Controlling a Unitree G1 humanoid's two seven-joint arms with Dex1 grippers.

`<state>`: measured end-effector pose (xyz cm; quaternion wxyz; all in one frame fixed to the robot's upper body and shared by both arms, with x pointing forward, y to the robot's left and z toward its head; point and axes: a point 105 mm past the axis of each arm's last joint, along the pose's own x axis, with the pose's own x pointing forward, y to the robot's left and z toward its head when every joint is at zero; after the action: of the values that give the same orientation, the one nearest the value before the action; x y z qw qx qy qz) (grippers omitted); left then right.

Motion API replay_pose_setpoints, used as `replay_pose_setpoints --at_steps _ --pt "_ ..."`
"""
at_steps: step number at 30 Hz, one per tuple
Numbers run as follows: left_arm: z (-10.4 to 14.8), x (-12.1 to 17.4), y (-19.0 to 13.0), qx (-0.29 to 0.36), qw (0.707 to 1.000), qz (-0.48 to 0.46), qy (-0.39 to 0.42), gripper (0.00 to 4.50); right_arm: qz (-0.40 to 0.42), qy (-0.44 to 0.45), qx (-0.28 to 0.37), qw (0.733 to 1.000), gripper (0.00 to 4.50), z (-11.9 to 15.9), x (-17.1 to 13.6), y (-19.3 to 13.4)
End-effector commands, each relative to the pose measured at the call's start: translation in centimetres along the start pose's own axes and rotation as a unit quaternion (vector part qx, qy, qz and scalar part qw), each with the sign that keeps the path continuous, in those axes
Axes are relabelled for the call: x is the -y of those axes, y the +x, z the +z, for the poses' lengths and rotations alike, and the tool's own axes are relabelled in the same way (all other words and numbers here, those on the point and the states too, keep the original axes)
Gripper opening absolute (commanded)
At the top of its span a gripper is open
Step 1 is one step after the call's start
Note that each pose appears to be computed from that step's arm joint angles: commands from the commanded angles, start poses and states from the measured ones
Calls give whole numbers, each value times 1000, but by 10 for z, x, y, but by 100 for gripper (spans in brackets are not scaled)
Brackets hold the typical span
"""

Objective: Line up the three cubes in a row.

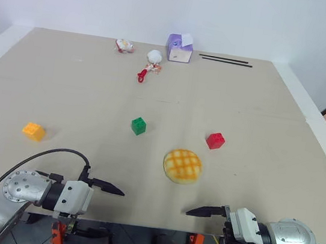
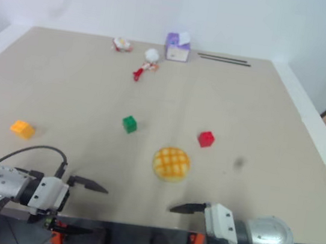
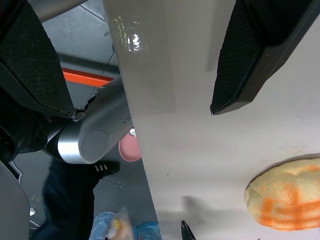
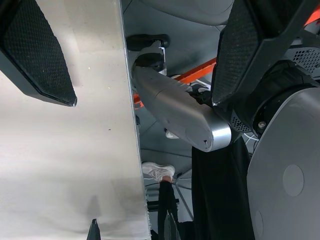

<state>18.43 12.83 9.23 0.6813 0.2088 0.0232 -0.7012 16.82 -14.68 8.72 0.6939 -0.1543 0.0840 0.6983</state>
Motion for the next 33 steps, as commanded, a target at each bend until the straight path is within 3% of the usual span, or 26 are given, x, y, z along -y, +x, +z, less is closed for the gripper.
replay_pose_setpoints --at_steps 1,12,17,22,25,28,33 --pt "5 11 -1 -2 999 -28 31 447 5 -16 6 1000 450 2 1 1" --pt "7 15 -2 -4 997 -57 46 447 10 -21 17 1000 450 7 4 2" --pt "15 3 -3 0 998 -35 49 447 11 -13 40 999 450 16 3 1" --pt "39 -56 -1 47 995 86 24 447 -85 -12 107 991 450 61 42 -10" --pt "50 -80 1 83 985 152 -5 447 -168 8 100 981 450 71 79 -14" --pt "60 -89 9 109 978 178 -18 447 -228 43 70 970 450 64 105 -13" --pt "62 -85 20 132 973 183 -43 447 -237 88 29 967 450 46 111 5"
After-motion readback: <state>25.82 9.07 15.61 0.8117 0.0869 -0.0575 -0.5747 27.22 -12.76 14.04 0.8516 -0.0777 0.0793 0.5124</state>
